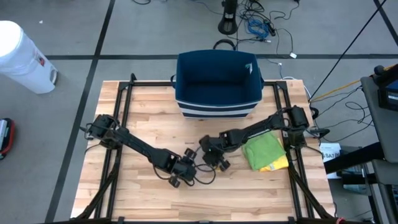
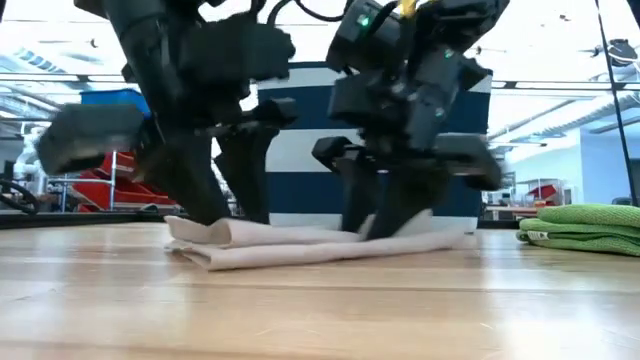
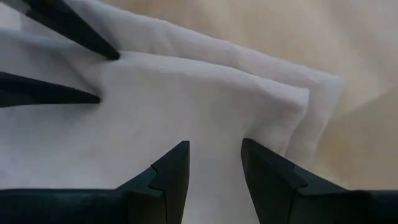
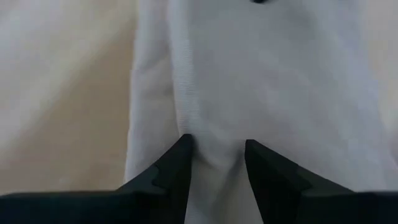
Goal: Fold towel
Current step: Fold the light brown towel
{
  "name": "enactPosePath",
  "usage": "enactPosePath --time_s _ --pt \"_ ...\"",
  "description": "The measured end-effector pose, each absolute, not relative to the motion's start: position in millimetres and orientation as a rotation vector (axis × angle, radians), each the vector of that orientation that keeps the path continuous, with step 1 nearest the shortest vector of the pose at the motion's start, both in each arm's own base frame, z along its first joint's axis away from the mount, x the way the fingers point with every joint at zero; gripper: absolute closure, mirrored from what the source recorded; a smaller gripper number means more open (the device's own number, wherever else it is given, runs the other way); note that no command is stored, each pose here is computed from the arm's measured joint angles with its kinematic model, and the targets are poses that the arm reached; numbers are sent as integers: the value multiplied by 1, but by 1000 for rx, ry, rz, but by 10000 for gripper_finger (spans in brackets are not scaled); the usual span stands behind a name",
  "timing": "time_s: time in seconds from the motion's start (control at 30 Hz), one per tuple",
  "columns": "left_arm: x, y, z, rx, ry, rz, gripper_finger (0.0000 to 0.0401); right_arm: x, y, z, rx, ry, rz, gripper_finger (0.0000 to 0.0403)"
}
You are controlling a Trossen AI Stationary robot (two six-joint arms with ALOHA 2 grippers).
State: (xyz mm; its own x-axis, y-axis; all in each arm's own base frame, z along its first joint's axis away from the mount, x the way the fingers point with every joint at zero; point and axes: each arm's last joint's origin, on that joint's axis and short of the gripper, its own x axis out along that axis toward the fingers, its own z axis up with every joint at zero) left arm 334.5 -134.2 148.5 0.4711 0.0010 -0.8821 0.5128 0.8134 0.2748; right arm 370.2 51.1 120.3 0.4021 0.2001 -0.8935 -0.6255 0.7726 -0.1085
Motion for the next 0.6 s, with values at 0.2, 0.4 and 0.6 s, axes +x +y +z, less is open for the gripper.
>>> enactPosePath --time_s 0.2,0.4,0.6 --pt "329 -121 147 597 1153 -254 248 379 25 129 -398 986 333 264" --pt "317 -107 166 631 1201 -159 248 374 15 147 -377 978 293 264" --pt "319 -109 194 549 1046 -161 248 359 14 172 -414 1015 252 264"
